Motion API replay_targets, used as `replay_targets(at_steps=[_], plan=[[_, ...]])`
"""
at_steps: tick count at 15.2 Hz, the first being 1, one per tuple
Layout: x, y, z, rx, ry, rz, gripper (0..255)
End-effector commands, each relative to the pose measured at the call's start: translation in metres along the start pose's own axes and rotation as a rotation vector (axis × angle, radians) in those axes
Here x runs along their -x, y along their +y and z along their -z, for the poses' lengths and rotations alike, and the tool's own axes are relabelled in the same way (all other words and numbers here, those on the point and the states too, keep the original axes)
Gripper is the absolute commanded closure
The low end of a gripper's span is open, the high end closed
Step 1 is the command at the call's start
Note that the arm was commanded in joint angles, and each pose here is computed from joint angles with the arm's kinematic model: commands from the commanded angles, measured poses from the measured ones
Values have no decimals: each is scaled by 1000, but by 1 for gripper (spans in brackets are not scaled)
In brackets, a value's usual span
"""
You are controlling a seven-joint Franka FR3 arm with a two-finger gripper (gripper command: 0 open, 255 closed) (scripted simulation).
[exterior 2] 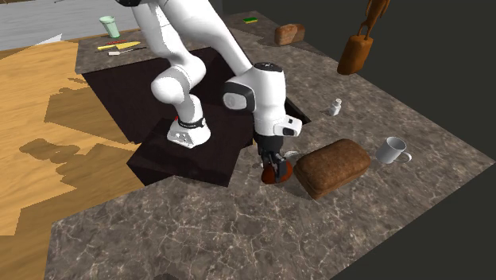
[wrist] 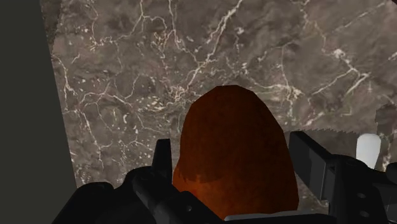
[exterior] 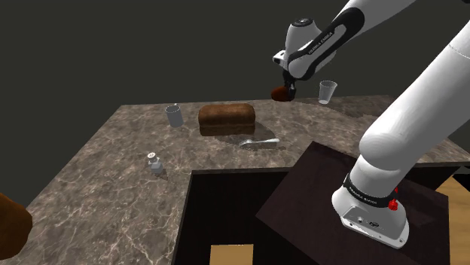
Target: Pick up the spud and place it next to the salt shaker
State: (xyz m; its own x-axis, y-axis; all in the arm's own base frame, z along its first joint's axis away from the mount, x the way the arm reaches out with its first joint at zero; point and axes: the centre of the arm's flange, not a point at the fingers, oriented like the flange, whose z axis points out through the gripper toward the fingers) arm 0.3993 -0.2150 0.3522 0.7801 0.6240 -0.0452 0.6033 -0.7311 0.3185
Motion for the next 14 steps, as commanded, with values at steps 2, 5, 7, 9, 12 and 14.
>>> replay_targets(at_steps=[2,5,7,9,12,14], plan=[[-35,-18,11,0,-1,-1,255],[-69,-36,18,0,-1,-1,255],[-92,-48,24,0,-1,-1,255],[-114,-61,29,0,-1,-1,255],[-149,-79,37,0,-1,-1,255],[-171,-91,42,0,-1,-1,255]])
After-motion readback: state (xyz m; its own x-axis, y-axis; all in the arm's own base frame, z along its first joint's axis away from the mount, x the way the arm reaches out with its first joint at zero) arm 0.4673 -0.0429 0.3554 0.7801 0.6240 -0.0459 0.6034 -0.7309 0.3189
